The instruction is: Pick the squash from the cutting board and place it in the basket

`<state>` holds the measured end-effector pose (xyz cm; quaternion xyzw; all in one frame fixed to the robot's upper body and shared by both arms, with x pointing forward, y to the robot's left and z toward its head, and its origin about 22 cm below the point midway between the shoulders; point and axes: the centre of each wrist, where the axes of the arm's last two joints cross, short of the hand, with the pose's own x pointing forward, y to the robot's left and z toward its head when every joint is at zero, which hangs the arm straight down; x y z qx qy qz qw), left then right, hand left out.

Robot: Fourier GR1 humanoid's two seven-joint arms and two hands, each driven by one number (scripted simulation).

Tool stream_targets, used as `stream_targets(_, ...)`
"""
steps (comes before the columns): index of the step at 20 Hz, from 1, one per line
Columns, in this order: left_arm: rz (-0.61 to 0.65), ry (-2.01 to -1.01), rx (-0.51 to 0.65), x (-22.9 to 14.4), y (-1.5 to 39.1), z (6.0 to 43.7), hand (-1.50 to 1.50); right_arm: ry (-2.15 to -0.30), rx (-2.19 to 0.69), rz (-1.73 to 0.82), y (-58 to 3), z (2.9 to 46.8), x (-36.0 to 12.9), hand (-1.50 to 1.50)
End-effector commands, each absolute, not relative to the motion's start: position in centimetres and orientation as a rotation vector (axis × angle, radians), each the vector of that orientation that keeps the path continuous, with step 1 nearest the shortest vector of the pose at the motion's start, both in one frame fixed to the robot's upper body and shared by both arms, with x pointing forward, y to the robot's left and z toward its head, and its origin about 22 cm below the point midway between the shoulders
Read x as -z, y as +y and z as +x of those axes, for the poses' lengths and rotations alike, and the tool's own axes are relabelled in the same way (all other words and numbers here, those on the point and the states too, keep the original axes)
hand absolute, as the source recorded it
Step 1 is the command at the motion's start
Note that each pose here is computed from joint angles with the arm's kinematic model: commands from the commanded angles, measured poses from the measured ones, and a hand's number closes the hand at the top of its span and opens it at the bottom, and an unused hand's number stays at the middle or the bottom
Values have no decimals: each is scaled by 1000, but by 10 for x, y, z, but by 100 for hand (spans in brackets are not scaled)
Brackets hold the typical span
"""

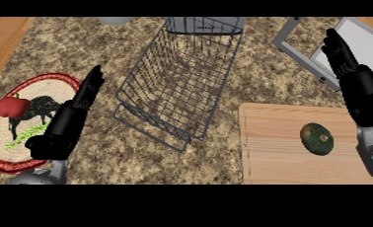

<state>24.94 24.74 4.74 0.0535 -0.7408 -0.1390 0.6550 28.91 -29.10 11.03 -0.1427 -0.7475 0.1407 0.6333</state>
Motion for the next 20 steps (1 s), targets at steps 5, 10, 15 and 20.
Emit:
stream_targets(5, 148, -1746, 373, -68, 264, 268, 0, -1821, -378, 83, -372, 281, -91, 150)
stream_targets(10, 65, -1689, 363, -57, 266, 266, 0, -1973, -618, 515, -304, 245, -37, -150)
stream_targets(15, 60, -1693, 362, -55, 271, 271, 0, -2031, -709, 74, -270, 210, -12, -150)
stream_targets(20, 65, -1690, 357, -61, 272, 270, 0, -1992, -781, -437, -327, 221, -77, -150)
